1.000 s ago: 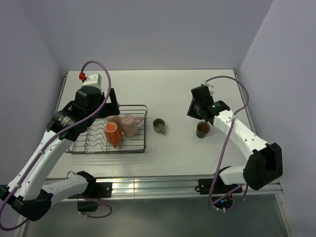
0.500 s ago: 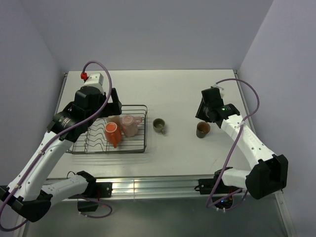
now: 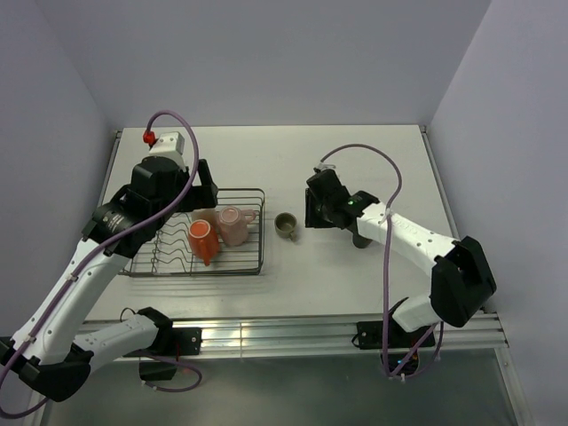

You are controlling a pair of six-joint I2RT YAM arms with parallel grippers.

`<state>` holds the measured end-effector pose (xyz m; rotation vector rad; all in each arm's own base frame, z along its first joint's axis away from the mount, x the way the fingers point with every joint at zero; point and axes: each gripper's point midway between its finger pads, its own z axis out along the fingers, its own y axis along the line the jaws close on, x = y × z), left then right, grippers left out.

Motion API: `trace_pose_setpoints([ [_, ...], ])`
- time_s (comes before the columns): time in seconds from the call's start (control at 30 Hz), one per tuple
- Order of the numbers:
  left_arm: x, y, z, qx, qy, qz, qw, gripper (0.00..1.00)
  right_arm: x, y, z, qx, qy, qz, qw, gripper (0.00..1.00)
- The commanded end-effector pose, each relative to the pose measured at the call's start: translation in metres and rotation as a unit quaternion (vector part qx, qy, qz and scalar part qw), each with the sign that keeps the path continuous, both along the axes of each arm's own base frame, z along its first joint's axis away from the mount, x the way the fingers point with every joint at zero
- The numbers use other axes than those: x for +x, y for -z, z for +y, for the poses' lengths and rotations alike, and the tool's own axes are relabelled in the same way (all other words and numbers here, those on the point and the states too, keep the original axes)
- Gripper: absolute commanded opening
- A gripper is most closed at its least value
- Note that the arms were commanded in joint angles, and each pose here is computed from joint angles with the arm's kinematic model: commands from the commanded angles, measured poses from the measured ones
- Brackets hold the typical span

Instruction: Load the cups into the dish rack

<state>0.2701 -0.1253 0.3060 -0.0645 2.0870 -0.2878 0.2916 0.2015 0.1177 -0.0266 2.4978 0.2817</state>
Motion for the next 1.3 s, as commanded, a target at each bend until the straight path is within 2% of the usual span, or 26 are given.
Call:
trace_pose_setpoints([
  [0.0,-0.002,-0.01,0.002,-0.004,0.001,-0.017,1.0,0.99,0.011,0.003,0.022,0.025,-0.019,-0.041,0.999,0.43],
  [0.37,-0.002,-0.004,0.006,0.009,-0.004,-0.01,1.0,0.99,0.015,0.03,0.06,0.05,-0.042,-0.092,0.994,0.41],
  [0.7,0.0,0.003,0.005,0.014,-0.005,-0.002,1.0,0.99,0.008,0.051,0.052,0.029,-0.037,-0.096,0.994,0.41],
  [1.27,-0.002,0.01,0.006,0.016,-0.007,0.005,1.0,0.99,0.024,0.035,0.052,0.015,-0.004,-0.115,0.993,0.4],
])
